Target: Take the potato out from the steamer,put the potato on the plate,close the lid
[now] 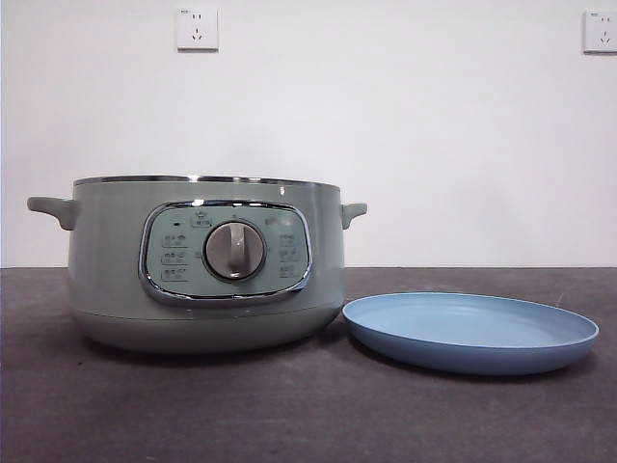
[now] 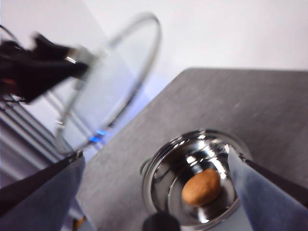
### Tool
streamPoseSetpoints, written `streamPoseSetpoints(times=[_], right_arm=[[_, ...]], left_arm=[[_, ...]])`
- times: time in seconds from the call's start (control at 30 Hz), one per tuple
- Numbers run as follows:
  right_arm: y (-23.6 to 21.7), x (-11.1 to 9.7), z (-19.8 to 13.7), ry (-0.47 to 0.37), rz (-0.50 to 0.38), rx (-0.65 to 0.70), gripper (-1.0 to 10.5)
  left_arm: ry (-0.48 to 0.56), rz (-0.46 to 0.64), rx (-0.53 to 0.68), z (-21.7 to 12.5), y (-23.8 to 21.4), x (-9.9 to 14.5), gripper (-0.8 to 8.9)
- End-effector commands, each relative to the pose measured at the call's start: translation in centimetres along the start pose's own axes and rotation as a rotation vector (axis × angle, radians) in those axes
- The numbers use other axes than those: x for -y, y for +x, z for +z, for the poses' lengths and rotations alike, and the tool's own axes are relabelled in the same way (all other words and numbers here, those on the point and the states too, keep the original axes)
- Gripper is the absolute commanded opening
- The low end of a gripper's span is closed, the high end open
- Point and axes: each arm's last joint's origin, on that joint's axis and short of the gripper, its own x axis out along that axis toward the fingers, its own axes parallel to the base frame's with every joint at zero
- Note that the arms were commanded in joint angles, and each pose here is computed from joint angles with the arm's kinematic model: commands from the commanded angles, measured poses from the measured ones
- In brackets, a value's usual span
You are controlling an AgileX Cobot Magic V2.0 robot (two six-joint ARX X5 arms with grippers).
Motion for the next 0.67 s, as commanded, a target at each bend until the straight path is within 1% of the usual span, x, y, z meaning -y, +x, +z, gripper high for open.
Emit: streamPoseSetpoints(times=[0.03, 0.13, 0.23, 0.3, 0.4, 0.53, 0.63, 0.67], right_arm=[[2.1, -0.8, 0.8, -0.034, -0.018, -0.057, 5.0], [5.0, -1.9, 1.4, -0.067, -0.046, -0.15, 5.0], [8.3, -3.0, 1.8, -0.092, -0.07, -0.239, 5.0], [10.5, -3.4, 1.9, -0.101, -0.09, -0.292, 5.0], [13.7, -3.7, 1.7, -0.101, -0.118, -0.362, 5.0], [18.0, -3.5, 0.6, -0.087, -0.165, -0.441, 5.0], [21.0, -2.9, -0.6, -0.064, -0.197, -0.484, 5.0], [22.5, -2.4, -1.4, -0.042, -0.202, -0.512, 5.0]], left_arm=[[0.031, 0.016, 0.13, 1.3, -3.9, 0.0, -0.08], [0.035, 0.072, 0.192, 1.6, -7.1, 0.0, -0.08], [0.054, 0.178, 0.247, 1.6, -10.4, -0.1, -0.08], [0.059, 0.25, 0.284, 1.4, -12.8, -0.1, -0.08], [0.051, 0.32, 0.332, 1.0, -15.8, -0.1, -0.08], [0.045, 0.37, 0.401, 0.2, -19.7, 0.1, -0.08], [0.04, 0.378, 0.445, -0.6, -22.3, 0.3, -0.08], [0.038, 0.381, 0.459, -1.0, -23.3, 0.4, -0.08]])
